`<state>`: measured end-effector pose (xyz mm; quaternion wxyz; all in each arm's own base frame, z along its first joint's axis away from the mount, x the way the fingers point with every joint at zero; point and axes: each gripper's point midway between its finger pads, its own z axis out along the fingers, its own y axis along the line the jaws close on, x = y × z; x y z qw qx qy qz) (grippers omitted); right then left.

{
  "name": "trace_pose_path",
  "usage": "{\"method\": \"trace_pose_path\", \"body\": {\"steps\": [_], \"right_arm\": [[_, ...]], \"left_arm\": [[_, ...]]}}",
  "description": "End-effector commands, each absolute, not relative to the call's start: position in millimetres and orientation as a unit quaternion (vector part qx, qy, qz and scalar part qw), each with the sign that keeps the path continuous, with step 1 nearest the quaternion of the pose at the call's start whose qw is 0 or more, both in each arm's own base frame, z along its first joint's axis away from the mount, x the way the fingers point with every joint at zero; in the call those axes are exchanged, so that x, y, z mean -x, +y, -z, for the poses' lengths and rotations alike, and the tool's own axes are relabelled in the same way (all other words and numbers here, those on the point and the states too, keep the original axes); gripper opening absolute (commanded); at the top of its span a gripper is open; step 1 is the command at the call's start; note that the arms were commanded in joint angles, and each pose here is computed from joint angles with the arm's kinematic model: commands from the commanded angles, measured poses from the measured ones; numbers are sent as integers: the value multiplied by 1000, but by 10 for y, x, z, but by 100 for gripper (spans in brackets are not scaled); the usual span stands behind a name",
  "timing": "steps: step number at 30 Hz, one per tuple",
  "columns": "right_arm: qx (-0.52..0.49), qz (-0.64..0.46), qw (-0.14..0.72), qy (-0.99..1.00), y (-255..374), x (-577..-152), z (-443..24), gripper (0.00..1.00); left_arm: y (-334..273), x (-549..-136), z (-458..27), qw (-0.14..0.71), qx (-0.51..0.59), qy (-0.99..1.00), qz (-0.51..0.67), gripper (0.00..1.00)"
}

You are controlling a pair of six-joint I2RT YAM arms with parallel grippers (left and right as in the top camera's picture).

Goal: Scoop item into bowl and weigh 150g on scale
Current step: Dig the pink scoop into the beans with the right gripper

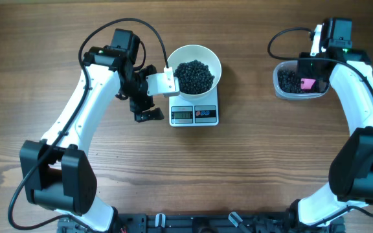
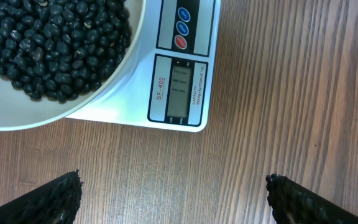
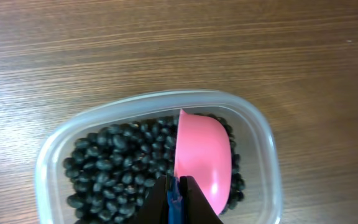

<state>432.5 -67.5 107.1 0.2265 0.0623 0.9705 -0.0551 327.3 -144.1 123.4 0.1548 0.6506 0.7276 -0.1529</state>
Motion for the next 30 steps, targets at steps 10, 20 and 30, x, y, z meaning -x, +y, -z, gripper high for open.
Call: {"method": "trace_pose_path", "body": {"steps": [10, 20, 30], "right_arm": [[-141, -109, 230, 957, -186, -4351, -1137, 4], [-225, -109, 230, 940, -581, -4316, -1137, 4], [-223, -209, 258, 916, -548, -4439, -1316, 5]], "left_arm": [[-1484, -3242, -1220, 157, -657, 719, 164, 100], [-1484, -3242, -1220, 157, -657, 719, 164, 100], [-1484, -3242, -1220, 157, -657, 719, 164, 100]]}}
